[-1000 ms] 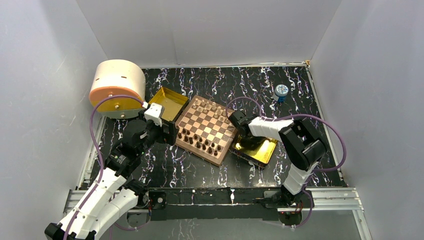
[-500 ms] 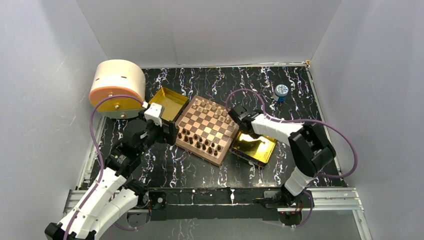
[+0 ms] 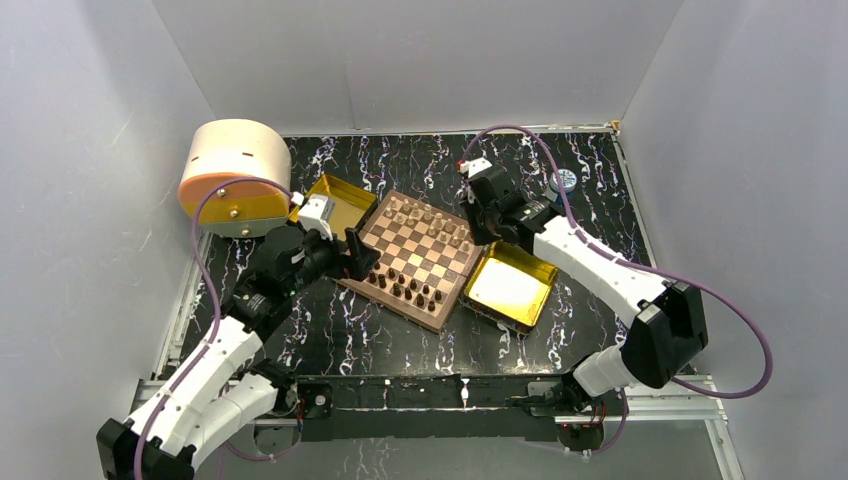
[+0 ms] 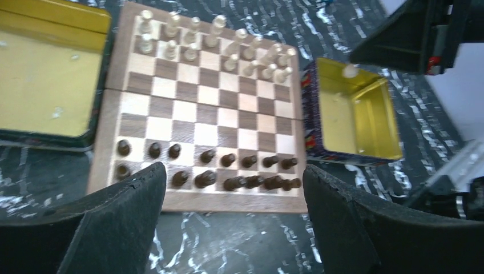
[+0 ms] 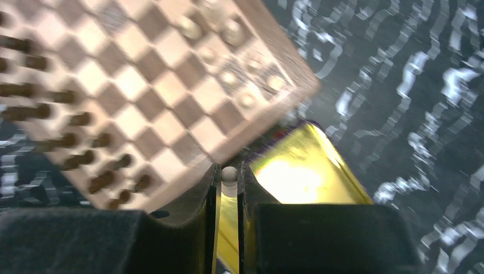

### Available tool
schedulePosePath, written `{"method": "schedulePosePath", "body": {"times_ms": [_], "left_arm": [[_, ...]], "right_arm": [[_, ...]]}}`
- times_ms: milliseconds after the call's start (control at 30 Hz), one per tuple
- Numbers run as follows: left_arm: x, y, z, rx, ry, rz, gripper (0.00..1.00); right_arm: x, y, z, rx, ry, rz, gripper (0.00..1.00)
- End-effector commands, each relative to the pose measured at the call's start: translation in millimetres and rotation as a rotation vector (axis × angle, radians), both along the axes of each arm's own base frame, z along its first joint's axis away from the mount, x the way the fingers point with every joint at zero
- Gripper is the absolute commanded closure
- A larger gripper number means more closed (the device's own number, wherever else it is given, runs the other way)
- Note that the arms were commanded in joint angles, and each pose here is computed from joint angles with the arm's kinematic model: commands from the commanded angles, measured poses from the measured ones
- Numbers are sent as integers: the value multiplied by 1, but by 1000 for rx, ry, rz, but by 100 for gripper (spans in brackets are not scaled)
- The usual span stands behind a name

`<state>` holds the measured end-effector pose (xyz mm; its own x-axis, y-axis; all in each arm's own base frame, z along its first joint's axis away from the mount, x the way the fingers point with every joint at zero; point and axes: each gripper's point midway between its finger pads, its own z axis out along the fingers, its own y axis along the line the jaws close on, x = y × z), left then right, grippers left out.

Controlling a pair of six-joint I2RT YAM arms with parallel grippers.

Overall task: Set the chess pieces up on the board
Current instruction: Pick up the chess piece from the storage box, then place the chess piece on the chessboard.

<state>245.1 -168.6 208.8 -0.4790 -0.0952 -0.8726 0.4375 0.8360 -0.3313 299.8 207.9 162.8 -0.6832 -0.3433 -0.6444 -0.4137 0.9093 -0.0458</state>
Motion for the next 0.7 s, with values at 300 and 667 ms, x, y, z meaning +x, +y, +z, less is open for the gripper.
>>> {"method": "schedulePosePath", "body": {"times_ms": [300,667], "left_arm": [[22,-81,35,-240,64,-268,23],[24,-107,33,-304,67,-397,31]], "right_arm": [[-13,115,92,684,-3,213,81],[-29,133,111,849,37,278,81]]}}
